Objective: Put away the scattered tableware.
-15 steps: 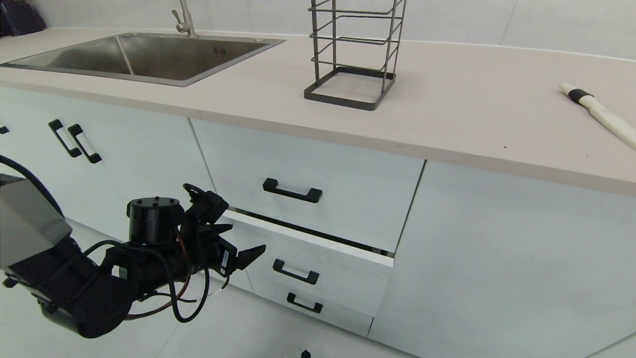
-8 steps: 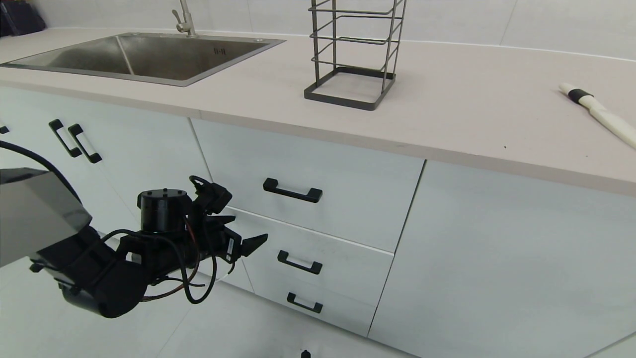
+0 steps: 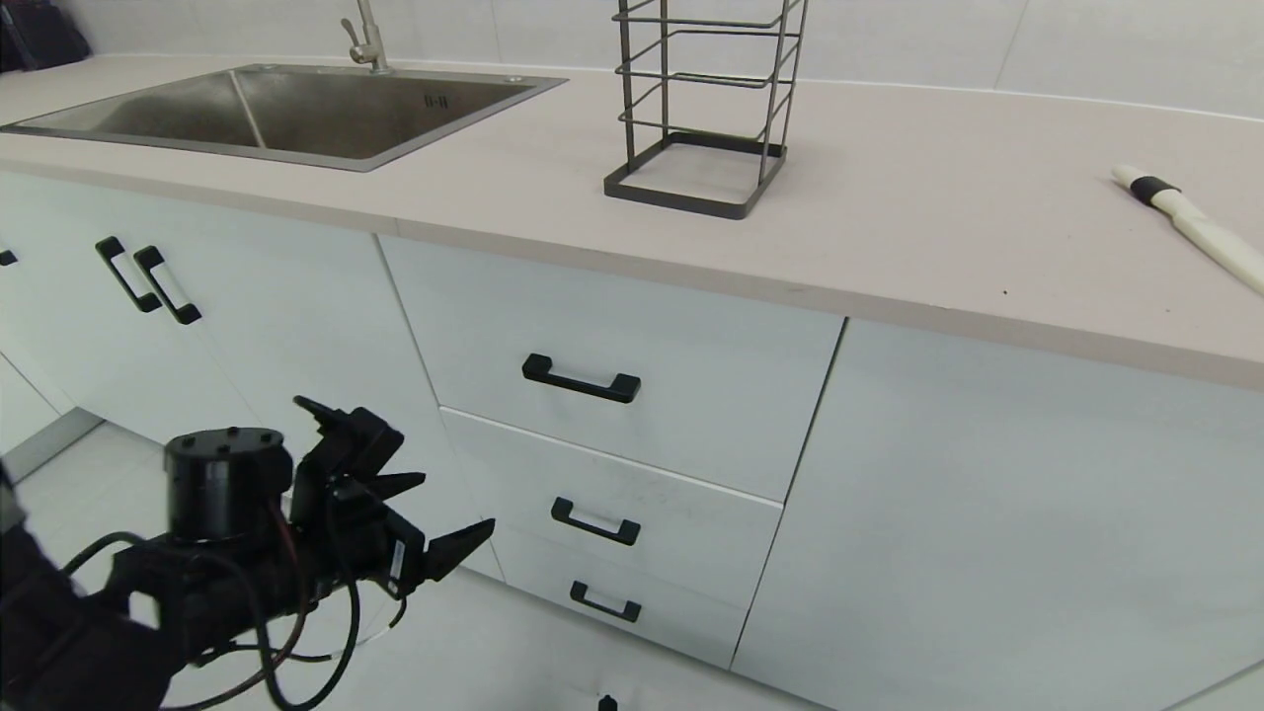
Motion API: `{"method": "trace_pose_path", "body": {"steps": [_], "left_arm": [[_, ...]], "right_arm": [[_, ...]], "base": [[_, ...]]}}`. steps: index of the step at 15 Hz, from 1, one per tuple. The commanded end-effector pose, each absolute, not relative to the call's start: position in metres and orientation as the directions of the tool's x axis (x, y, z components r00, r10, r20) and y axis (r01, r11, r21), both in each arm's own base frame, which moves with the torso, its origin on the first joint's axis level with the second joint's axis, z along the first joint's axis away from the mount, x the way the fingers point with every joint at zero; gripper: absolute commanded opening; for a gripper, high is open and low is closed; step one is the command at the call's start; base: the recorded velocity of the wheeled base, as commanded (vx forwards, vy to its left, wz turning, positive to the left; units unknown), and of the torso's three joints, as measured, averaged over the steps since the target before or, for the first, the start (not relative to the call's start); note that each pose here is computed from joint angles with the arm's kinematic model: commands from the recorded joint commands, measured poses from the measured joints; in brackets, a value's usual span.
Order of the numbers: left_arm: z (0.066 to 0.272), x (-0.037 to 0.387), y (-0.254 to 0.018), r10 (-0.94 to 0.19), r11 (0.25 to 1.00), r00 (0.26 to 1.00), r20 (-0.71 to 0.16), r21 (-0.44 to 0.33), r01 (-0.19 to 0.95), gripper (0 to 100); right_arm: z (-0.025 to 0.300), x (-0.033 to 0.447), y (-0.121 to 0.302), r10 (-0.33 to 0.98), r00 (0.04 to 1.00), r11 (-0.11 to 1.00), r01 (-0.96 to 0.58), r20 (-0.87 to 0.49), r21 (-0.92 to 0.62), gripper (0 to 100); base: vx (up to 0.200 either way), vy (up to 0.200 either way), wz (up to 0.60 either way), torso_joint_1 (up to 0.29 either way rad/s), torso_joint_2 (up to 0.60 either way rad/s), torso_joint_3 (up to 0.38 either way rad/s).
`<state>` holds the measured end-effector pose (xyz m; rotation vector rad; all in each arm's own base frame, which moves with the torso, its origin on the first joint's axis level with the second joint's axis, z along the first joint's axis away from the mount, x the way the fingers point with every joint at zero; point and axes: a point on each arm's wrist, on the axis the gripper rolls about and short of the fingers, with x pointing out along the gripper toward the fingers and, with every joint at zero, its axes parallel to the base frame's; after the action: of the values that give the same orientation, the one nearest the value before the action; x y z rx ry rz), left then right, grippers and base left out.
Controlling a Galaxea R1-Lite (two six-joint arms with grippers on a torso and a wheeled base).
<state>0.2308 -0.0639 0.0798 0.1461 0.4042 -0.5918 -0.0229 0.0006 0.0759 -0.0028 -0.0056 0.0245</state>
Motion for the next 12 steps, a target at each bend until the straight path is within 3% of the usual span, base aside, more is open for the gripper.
{"method": "trace_pose_path", "body": {"steps": [1,5,7,10,12], "left_arm": [[0.115,0.154,-0.044,-0.535,0.82,0.806,-0.255,0.075,0.568,100],[0.142,0.094,-0.029,-0.531,0.834,0.847,-0.038,0.157,0.53,100],[0.142,0.071,-0.023,-0.519,0.843,0.854,-0.016,0.153,0.515,100],[0.125,0.023,-0.01,-0.422,0.897,0.907,-0.006,0.139,0.419,100],[0.097,-0.005,-0.006,-0.338,0.932,0.94,-0.043,0.122,0.341,100]], "right_arm": [[0.076,-0.023,0.001,0.025,1.0,1.0,-0.025,0.005,-0.003,100],[0.076,-0.023,0.001,0.026,1.0,1.0,-0.026,0.005,-0.002,100],[0.076,-0.023,0.001,0.028,1.0,1.0,-0.028,0.005,0.0,100],[0.076,-0.023,0.001,0.028,1.0,1.0,-0.028,0.005,-0.002,100],[0.076,-0.023,0.001,0.028,1.0,1.0,-0.028,0.005,0.0,100]], "base": [[0.0,0.0,0.0,0.0,0.0,0.0],[0.0,0.0,0.0,0.0,0.0,0.0],[0.0,0.0,0.0,0.0,0.0,0.0],[0.0,0.0,0.0,0.0,0.0,0.0],[0.0,0.0,0.0,0.0,0.0,0.0]]}}
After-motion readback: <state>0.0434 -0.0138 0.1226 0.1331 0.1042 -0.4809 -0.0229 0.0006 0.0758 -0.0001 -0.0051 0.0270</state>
